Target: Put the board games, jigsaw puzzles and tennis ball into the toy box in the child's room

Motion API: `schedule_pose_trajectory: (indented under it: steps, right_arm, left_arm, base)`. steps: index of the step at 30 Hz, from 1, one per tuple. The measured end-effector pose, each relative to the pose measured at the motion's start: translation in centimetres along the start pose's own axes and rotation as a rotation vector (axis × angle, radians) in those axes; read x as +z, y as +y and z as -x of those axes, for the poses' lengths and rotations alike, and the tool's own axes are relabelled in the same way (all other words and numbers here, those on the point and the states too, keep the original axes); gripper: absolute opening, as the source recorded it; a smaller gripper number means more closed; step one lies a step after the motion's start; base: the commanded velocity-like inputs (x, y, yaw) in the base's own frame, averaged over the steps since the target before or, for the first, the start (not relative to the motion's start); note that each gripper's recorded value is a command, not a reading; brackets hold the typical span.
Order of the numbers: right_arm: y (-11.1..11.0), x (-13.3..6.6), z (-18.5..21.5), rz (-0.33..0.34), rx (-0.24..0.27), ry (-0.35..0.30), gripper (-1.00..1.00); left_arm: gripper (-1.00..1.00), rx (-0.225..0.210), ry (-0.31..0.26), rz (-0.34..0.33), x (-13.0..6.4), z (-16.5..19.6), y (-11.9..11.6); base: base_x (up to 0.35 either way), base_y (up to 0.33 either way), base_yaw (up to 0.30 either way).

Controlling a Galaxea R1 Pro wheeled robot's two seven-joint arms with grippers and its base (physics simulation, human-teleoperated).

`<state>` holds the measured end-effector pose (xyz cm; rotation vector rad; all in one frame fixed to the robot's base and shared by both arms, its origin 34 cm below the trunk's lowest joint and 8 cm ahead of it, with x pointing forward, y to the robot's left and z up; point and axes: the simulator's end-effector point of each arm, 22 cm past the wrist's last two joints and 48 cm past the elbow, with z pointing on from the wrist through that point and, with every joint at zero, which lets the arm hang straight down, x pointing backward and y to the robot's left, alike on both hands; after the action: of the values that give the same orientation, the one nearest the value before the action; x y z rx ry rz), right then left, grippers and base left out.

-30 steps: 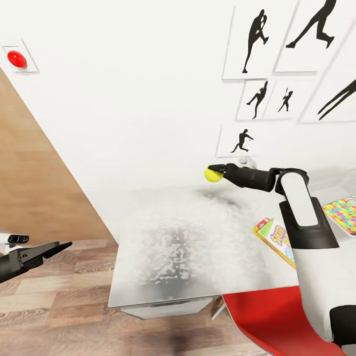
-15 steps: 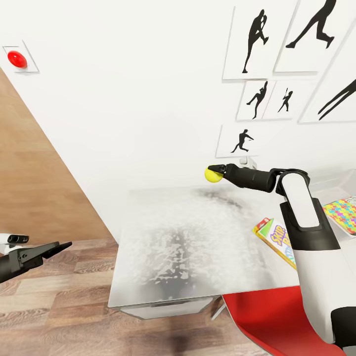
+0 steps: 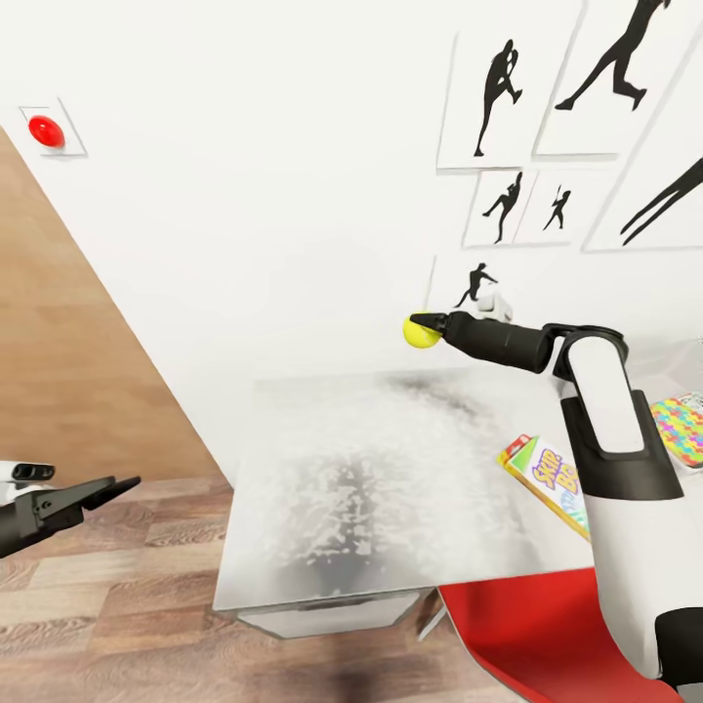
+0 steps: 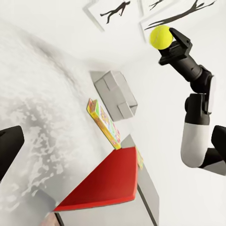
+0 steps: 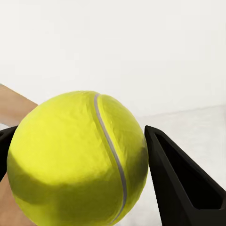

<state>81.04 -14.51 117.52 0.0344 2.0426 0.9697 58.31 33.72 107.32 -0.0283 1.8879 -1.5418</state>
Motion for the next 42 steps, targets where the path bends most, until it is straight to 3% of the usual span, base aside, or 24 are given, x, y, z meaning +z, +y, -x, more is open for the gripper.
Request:
schedule_pose_trajectory:
  steps: [20, 33, 42]
  right_arm:
    - [2.9, -1.6, 1.5, 0.048, -0.019, -0.031, -1.0]
    - [3.7, -2.7, 2.5, 0.055, -0.027, -0.054, -1.0]
    - [4.4, -3.2, 3.0, 0.06, -0.034, -0.065, -1.0]
  left_arm:
    - [1.0, 0.027, -0.023, -0.003, -0.9, 0.5, -1.4]
    - [1.0, 0.05, -0.026, -0.015, -1.0, 0.7, -2.5]
    - [1.0, 0.062, -0.03, -0.021, -1.1, 0.9, -3.1]
  base:
    - [-0.046, -0.211, -0.057]
    - [0.16, -0.198, -0.161]
    - [0.036, -0.04, -0.183]
